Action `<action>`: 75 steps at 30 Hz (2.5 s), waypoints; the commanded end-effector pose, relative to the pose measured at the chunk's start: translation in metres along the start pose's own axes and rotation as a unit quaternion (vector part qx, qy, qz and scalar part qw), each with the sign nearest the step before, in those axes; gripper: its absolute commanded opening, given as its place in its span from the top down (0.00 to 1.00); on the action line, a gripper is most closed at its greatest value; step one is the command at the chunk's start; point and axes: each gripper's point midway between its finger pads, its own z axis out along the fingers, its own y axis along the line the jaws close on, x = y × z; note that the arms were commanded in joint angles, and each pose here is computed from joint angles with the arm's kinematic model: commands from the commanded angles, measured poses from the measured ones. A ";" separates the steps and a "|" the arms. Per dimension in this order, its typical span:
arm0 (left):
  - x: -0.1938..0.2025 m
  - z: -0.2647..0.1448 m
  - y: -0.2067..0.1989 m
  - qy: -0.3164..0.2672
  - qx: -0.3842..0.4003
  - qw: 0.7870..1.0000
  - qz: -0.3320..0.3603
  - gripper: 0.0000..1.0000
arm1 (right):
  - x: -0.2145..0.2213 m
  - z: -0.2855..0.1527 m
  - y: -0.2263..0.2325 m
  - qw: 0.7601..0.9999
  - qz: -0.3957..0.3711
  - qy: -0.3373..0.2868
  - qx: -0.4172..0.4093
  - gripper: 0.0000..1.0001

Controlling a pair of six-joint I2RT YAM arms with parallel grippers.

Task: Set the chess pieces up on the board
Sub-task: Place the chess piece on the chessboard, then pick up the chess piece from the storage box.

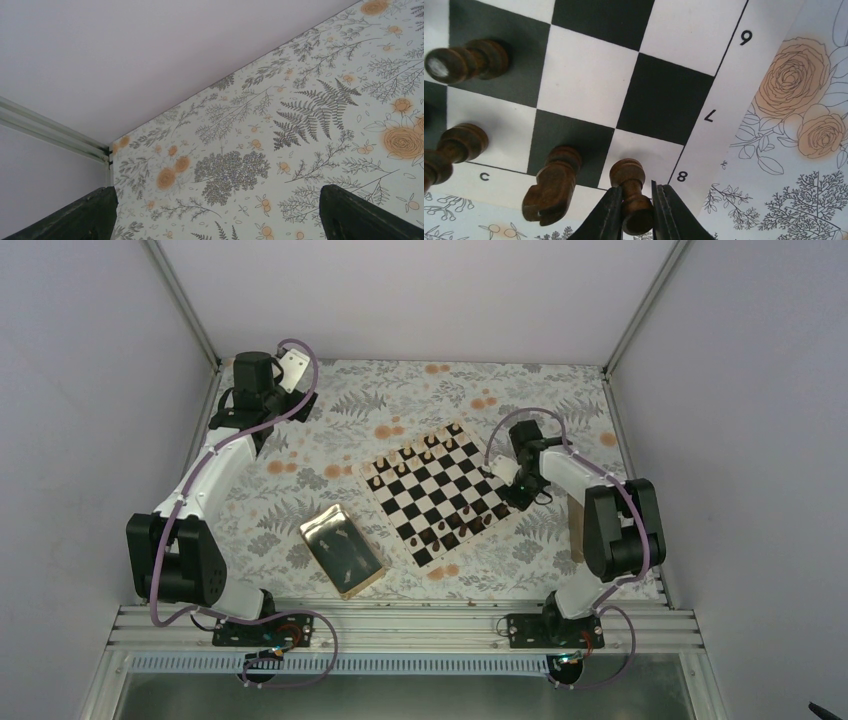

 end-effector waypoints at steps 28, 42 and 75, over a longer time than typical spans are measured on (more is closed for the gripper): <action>-0.007 0.002 -0.002 -0.011 0.007 1.000 -0.008 0.00 | 0.009 -0.003 -0.002 1.000 -0.001 0.016 0.027 0.56; -0.026 0.007 0.005 -0.008 0.008 1.000 0.007 0.00 | 0.107 -0.096 -0.050 0.989 0.063 0.074 0.107 0.46; -0.011 0.023 -0.005 0.012 0.008 1.000 0.004 0.00 | 0.224 -0.039 -0.030 0.966 0.111 0.234 0.010 0.55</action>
